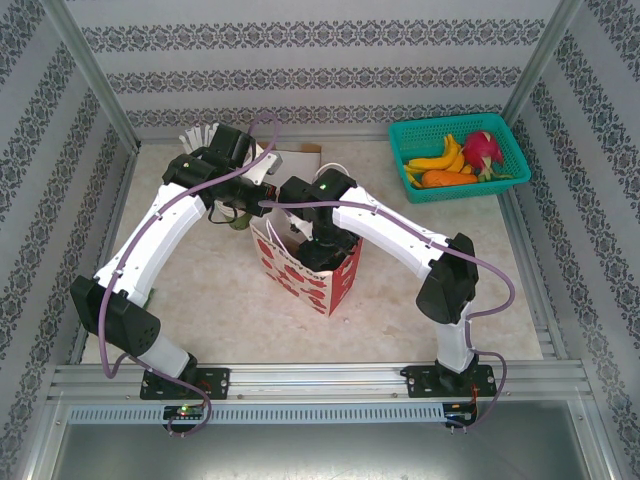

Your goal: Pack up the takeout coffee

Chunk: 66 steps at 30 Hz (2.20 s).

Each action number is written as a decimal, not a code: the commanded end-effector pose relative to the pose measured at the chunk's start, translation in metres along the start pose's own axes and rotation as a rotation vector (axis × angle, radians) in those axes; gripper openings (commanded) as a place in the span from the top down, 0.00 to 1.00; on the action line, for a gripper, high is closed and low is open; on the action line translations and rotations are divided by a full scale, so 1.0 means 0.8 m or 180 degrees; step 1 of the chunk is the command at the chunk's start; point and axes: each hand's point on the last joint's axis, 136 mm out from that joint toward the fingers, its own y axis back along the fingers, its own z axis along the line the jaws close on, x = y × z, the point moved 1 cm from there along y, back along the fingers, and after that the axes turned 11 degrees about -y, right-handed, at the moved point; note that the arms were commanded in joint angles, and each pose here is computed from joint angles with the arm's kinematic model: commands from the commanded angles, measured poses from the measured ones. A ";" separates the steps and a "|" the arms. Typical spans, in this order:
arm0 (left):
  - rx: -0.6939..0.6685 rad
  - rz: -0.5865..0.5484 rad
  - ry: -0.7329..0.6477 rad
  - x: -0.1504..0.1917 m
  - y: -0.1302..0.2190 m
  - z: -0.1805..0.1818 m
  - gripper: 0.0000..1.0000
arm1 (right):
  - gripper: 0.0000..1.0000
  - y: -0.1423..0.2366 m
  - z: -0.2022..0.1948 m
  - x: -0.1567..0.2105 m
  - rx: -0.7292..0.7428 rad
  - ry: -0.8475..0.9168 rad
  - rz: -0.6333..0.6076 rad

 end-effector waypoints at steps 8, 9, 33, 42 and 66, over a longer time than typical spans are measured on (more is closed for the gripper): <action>0.0037 -0.0137 0.0021 -0.009 0.007 0.000 1.00 | 0.55 0.011 -0.008 -0.001 -0.0008 -0.0087 -0.0117; 0.0037 -0.0136 0.0019 -0.008 0.008 -0.001 1.00 | 0.55 0.010 -0.008 -0.001 -0.0005 -0.0082 -0.0111; 0.0050 -0.0143 0.0017 -0.009 0.008 -0.002 1.00 | 0.56 0.007 -0.004 -0.005 -0.0082 -0.0101 -0.0159; 0.0050 -0.0146 0.0015 -0.009 0.007 -0.001 1.00 | 0.56 -0.004 -0.006 -0.001 -0.0083 -0.0132 -0.0088; 0.0043 -0.0144 0.0005 -0.008 0.006 -0.001 1.00 | 0.57 -0.041 -0.012 0.001 -0.0073 -0.0229 0.0107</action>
